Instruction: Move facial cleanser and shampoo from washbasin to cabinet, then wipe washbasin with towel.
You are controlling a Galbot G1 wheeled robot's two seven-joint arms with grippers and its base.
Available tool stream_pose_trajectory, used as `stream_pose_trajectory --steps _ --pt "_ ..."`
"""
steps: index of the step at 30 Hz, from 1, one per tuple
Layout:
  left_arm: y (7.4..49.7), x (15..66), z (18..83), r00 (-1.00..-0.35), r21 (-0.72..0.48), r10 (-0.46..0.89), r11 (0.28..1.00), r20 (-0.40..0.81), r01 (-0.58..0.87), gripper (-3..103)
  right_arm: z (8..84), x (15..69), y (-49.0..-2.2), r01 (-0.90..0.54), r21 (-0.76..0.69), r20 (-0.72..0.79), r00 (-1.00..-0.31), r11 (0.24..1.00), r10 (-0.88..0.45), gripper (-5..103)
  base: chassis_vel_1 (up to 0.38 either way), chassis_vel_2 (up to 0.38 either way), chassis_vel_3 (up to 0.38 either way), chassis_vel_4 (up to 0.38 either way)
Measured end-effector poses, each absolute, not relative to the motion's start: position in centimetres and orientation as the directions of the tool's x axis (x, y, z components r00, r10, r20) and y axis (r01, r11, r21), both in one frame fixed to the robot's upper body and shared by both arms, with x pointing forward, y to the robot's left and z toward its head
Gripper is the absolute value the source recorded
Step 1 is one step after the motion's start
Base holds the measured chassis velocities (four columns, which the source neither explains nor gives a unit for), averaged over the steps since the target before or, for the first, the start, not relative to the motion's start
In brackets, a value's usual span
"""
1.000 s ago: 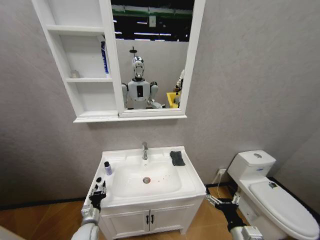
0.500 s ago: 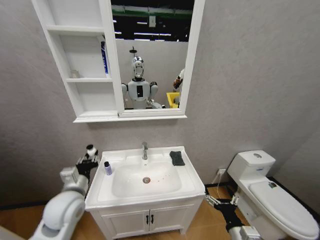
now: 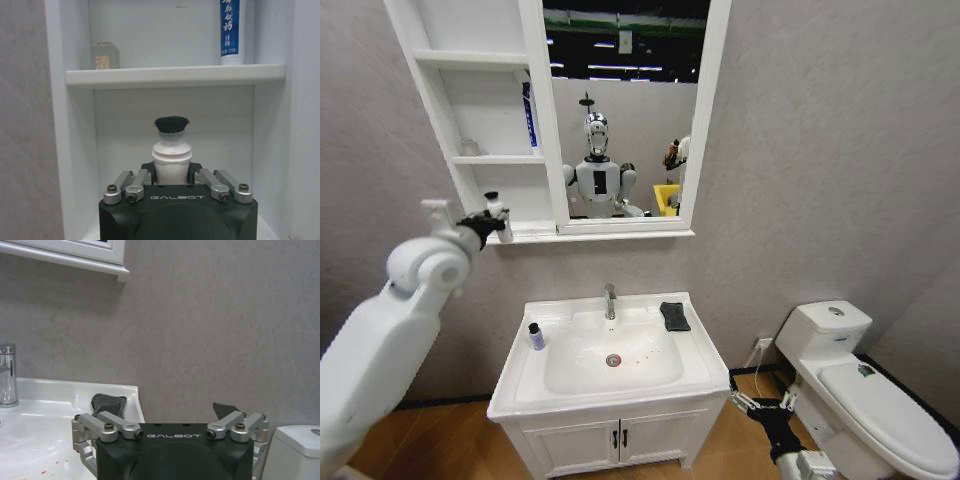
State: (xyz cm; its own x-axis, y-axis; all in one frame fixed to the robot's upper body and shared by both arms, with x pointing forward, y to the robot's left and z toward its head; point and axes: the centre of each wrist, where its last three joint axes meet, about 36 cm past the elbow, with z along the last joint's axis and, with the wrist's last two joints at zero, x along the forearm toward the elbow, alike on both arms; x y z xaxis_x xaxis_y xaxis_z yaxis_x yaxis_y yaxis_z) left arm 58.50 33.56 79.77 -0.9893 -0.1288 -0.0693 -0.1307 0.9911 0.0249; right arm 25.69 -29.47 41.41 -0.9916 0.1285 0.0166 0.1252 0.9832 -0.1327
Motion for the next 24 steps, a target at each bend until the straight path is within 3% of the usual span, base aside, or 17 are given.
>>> stream_pose_trajectory --steps 7,16,24 --pt "33.8 63.3 81.5 -0.982 0.038 -0.182 0.982 -0.058 -0.185 32 40.5 25.1 -30.0 0.137 -0.134 0.021 -0.99 0.981 0.141 100 0.0 0.0 0.0 0.0" --pt "36.3 65.7 81.5 -0.971 0.06 -0.239 0.969 -0.002 -0.238 32 39.6 25.1 -30.3 0.143 -0.131 0.027 -0.989 0.981 0.148 100 0.0 0.0 0.0 0.0" --pt "35.9 66.5 80.8 -0.97 0.058 -0.241 0.969 0.015 -0.24 32 39.4 25.2 -30.5 0.15 -0.132 0.027 -0.988 0.98 0.155 100 0.0 0.0 0.0 0.0"
